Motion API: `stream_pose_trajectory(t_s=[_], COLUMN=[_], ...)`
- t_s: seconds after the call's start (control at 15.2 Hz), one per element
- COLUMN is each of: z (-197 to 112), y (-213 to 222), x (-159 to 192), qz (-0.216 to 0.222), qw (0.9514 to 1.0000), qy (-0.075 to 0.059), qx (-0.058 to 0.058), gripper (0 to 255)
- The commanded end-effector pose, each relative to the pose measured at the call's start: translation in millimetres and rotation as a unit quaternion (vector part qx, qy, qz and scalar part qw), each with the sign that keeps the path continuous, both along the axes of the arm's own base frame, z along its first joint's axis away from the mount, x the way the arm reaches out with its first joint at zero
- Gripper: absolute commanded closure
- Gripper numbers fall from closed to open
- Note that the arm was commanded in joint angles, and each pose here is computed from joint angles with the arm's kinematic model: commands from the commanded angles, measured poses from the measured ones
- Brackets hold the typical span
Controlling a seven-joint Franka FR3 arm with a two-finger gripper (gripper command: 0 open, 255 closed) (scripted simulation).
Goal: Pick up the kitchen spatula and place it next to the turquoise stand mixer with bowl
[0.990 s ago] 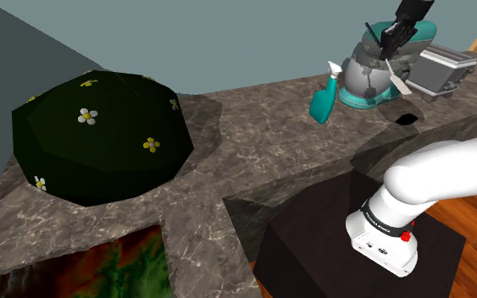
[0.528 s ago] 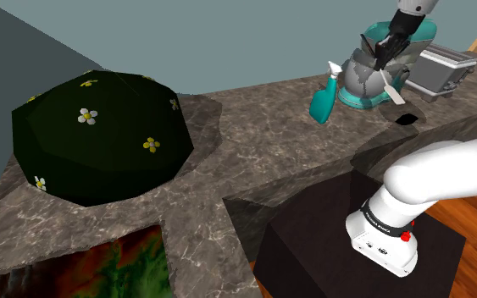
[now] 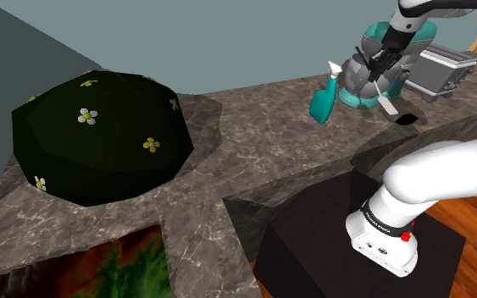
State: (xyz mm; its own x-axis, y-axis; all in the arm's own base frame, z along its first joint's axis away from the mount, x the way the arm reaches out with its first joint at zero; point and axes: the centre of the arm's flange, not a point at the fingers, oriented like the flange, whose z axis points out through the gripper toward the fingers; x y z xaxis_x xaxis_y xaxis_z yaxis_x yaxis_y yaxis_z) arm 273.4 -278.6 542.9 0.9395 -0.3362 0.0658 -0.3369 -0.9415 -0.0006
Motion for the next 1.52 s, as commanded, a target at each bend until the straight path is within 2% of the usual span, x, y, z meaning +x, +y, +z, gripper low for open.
stream_pose_trajectory(t_s=[0.0,1.45], z=[-11.2,-127.4], y=[-0.2,-0.2], x=[-0.3,-0.3], qz=[0.000,0.000], qw=[1.0000,1.0000], qy=[0.000,0.000], qx=[0.000,0.000], gripper=[255,255])
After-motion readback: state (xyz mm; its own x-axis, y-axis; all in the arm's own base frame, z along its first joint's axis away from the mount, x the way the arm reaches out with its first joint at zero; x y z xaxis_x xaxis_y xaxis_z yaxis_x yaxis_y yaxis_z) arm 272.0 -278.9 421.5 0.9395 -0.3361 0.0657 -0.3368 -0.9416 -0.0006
